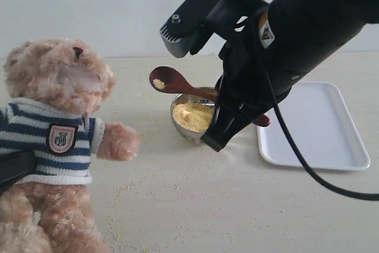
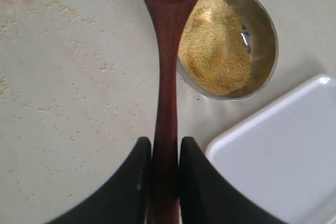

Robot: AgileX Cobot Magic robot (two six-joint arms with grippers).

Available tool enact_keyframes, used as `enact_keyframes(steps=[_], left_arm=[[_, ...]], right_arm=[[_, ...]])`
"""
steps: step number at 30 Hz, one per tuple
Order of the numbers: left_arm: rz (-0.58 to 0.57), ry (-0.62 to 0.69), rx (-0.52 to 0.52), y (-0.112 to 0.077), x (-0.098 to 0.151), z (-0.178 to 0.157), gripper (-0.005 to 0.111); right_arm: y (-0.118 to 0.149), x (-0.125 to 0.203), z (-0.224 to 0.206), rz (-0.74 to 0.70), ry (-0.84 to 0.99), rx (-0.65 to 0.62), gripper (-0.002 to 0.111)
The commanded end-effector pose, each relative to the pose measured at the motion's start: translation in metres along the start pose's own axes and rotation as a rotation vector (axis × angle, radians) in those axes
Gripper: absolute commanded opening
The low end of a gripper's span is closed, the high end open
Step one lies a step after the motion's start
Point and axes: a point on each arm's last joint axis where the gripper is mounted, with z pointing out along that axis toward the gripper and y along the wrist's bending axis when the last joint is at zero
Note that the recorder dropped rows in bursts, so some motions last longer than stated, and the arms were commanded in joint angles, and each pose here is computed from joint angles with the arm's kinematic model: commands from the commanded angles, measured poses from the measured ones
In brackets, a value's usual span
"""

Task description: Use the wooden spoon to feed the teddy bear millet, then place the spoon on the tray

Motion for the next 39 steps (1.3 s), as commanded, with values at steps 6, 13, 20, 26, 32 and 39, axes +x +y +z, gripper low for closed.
enact_keyframes(steps=[6,13,20,26,32,39], left_arm=[[-0.137,0.055,0.067,0.002,0.01,0.013,0.005],[-0.128,0.093,0.08,0.004,0.01,0.019,0.005],[-0.062,0.056,-0.045,0.015,-0.012,0.026,0.005],[-0.027,0.061,-0.085,0.023,-0.041,0.045,0.005],[-0.051,0.118,-0.068,0.033,-0.055,0.074,0.005],[-0.085,0.178,0.099,0.033,-0.049,0.09,0.005]], right_arm=[[0.009,-0.002,-0.008,-0.087,-0.007,0.016,0.0],[0.009,0.0,-0.01,-0.114,0.01,0.023,0.0],[0.007,-0.003,-0.02,-0.111,-0.067,0.033,0.0],[0.007,-0.004,-0.02,-0.108,-0.071,0.031,0.0],[0.007,-0.003,-0.02,-0.106,-0.069,0.027,0.0],[0.007,-0.005,-0.02,-0.106,-0.085,0.028,0.0]])
